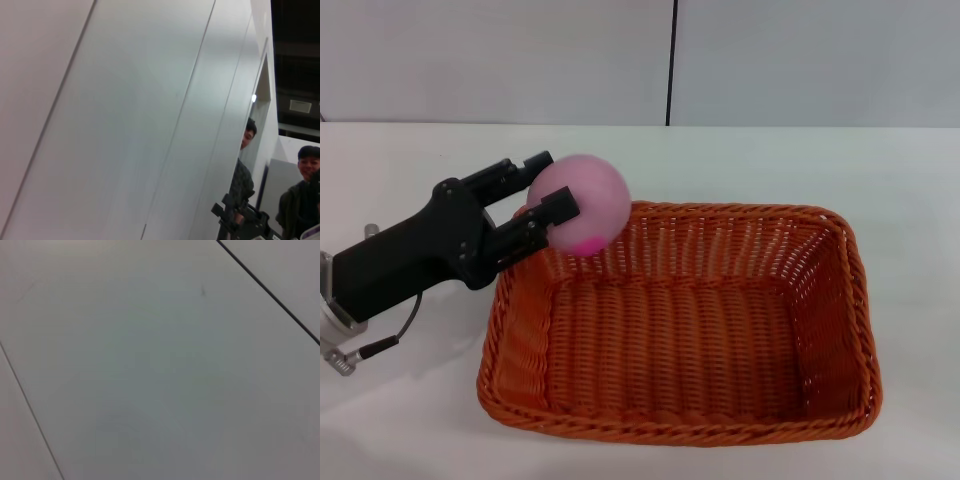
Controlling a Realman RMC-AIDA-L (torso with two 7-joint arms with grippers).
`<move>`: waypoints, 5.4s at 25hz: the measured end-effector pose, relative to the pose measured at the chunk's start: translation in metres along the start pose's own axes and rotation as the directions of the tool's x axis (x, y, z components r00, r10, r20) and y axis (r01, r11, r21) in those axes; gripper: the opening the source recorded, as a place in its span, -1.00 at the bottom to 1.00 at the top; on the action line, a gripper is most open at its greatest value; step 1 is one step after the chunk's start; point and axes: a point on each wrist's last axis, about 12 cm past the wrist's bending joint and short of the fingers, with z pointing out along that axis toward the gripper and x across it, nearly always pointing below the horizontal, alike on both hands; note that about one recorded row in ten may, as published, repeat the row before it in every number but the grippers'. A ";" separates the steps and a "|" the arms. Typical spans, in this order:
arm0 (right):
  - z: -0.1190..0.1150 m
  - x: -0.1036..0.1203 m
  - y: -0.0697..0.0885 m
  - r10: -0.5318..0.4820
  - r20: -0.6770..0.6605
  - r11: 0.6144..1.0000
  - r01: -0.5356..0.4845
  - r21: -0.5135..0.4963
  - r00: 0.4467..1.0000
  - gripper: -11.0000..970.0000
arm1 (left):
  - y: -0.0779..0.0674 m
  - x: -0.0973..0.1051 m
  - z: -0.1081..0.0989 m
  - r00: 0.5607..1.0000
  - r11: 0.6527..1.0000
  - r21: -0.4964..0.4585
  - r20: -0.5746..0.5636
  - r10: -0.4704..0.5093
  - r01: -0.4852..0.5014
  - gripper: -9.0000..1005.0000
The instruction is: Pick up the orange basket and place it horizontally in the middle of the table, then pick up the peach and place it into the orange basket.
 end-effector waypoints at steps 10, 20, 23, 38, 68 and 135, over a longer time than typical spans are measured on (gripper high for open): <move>0.000 0.001 0.000 0.003 0.000 1.000 -0.003 0.000 1.000 -0.10 | -0.002 -0.001 -0.003 0.999 1.000 -0.015 0.040 0.021 -0.020 0.57; -0.010 -0.001 -0.003 -0.044 0.031 0.998 0.042 0.055 0.999 -0.11 | -0.006 -0.002 -0.043 0.915 0.909 -0.399 0.310 0.259 -0.123 0.65; -0.024 -0.002 -0.008 -0.104 0.095 0.984 0.089 0.152 0.990 -0.11 | -0.006 -0.002 -0.064 0.858 0.803 -0.585 0.351 0.375 -0.112 0.65; -0.064 -0.002 -0.016 -0.424 0.170 0.816 0.293 0.498 0.890 -0.13 | -0.001 0.003 -0.090 0.777 0.503 -0.863 0.288 0.560 -0.042 0.64; -0.054 -0.002 -0.037 -0.418 0.167 0.733 0.223 0.642 0.893 -0.98 | 0.024 0.005 -0.092 0.817 0.382 -0.921 0.277 0.507 0.075 -0.90; -0.040 0.001 -0.037 -0.494 0.079 0.703 0.344 0.623 0.866 -0.98 | 0.029 0.009 -0.091 0.831 0.359 -0.926 0.290 0.474 0.118 -0.97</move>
